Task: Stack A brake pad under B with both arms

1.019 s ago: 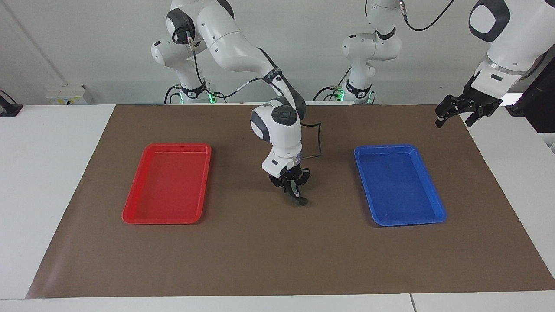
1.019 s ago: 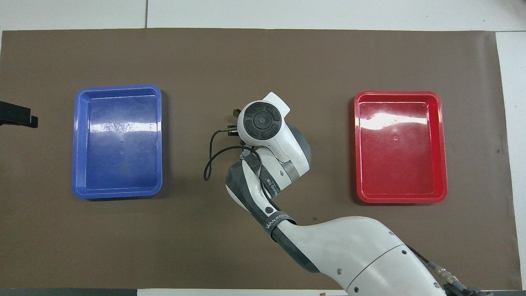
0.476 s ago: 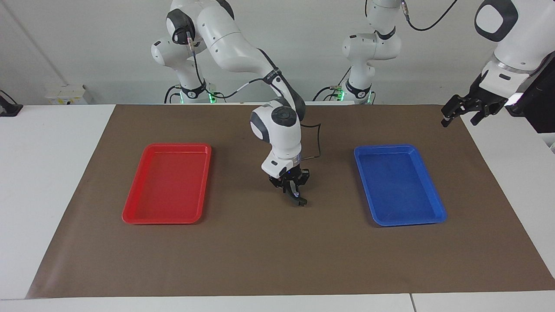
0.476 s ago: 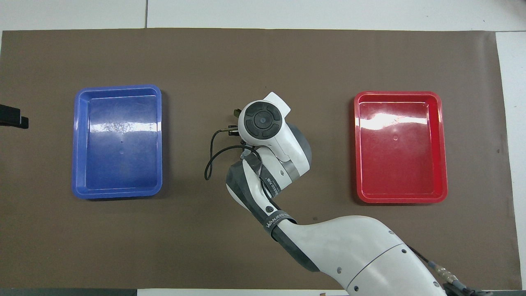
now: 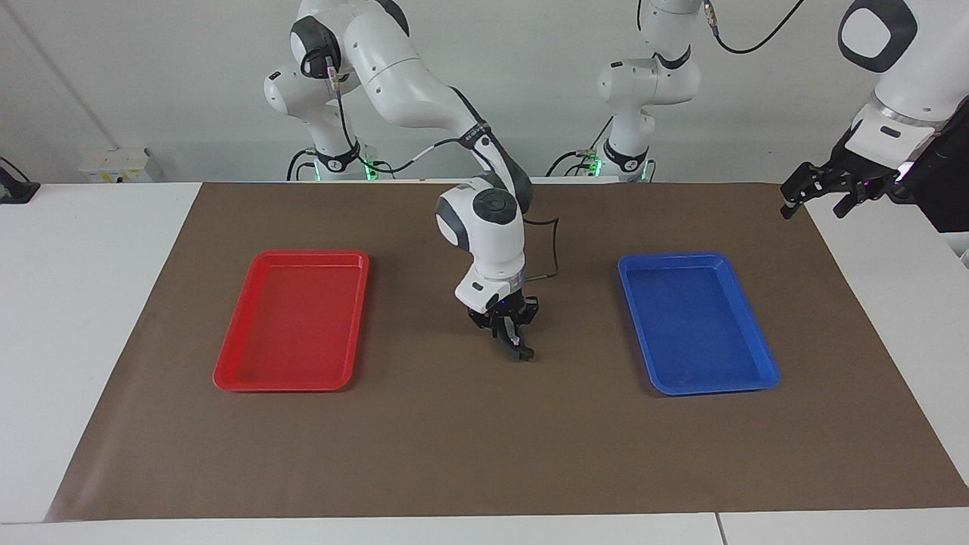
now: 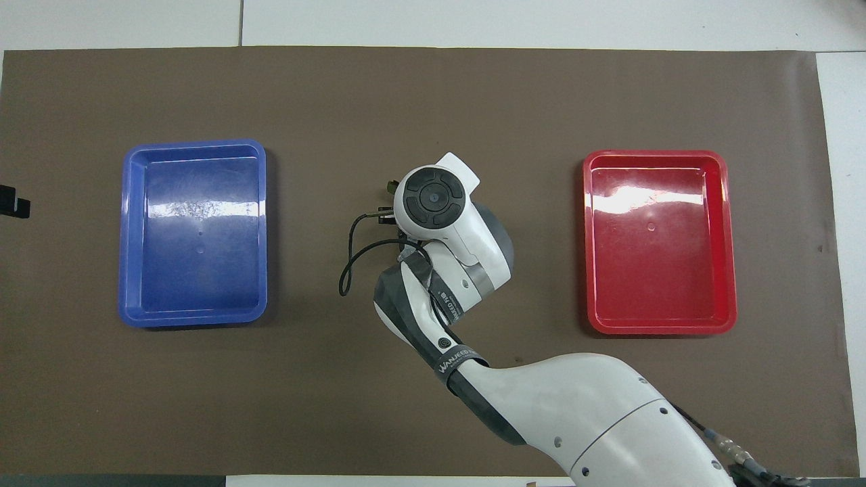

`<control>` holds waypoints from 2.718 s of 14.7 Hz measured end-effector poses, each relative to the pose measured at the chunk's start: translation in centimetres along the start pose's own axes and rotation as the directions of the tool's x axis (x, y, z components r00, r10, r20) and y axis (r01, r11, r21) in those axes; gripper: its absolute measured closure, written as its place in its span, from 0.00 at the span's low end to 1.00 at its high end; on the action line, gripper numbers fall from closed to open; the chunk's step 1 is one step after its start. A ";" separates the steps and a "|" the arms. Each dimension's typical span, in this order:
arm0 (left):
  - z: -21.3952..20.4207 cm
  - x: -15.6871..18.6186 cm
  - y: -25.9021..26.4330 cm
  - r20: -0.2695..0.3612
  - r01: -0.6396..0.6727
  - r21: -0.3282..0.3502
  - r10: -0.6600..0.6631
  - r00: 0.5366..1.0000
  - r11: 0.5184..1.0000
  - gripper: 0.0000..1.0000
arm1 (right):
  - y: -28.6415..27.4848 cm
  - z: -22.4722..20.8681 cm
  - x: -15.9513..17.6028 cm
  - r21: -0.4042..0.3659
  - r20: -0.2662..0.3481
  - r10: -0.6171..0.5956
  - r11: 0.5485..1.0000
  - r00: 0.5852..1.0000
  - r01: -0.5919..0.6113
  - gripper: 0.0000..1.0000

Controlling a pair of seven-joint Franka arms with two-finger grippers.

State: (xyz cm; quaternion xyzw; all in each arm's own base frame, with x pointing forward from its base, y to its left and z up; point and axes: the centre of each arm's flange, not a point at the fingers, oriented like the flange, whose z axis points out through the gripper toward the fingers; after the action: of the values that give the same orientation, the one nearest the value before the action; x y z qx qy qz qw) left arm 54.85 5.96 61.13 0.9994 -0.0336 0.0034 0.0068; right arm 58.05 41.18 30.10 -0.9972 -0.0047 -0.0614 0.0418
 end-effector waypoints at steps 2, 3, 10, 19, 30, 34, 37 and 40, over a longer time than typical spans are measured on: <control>0.0 0.0 0.0 0.003 -0.001 0.000 0.001 1.000 1.000 0.01 | 0.0 0.0 0.0 0.000 0.000 0.000 1.000 1.000 0.000 0.58; 0.0 0.0 0.0 0.004 -0.001 0.000 0.001 1.000 1.000 0.01 | 0.0 0.0 0.0 0.002 -0.003 0.000 1.000 1.000 0.000 0.57; 0.0 0.0 0.1 0.004 -0.003 0.000 0.003 1.000 1.000 0.01 | -0.5 -0.4 -0.1 0.014 -0.019 -0.007 1.000 1.000 0.007 0.13; 0.0 0.0 0.1 0.004 -0.003 0.000 0.003 1.000 1.000 0.01 | 5.8 -7.6 3.9 -0.023 -0.046 0.073 0.997 0.996 -0.074 0.00; 0.0 0.0 0.1 0.004 -0.003 0.000 0.003 1.000 1.000 0.01 | 30.8 -25.3 6.9 -0.126 0.029 0.166 0.979 0.986 -0.161 0.00; 0.0 0.0 0.1 0.004 -0.003 0.000 0.003 1.000 1.000 0.01 | 37.5 -29.1 4.5 -0.140 0.101 0.174 0.977 0.979 -0.159 0.00; 0.0 0.0 0.1 0.004 -0.003 0.000 0.003 1.000 1.000 0.01 | 40.4 -32.1 2.5 -0.135 0.114 0.183 0.977 0.977 -0.167 0.00; 0.0 0.0 0.1 0.004 -0.003 0.000 0.003 1.000 1.000 0.01 | 40.2 -34.6 1.1 -0.129 0.107 0.180 0.978 0.978 -0.166 0.00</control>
State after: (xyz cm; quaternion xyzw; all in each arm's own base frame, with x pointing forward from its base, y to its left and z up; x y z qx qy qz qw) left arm 54.83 5.85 61.10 0.9994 -0.0349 0.0016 0.0066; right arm 55.45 -1.80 61.15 -0.9964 0.0833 0.0016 -0.0130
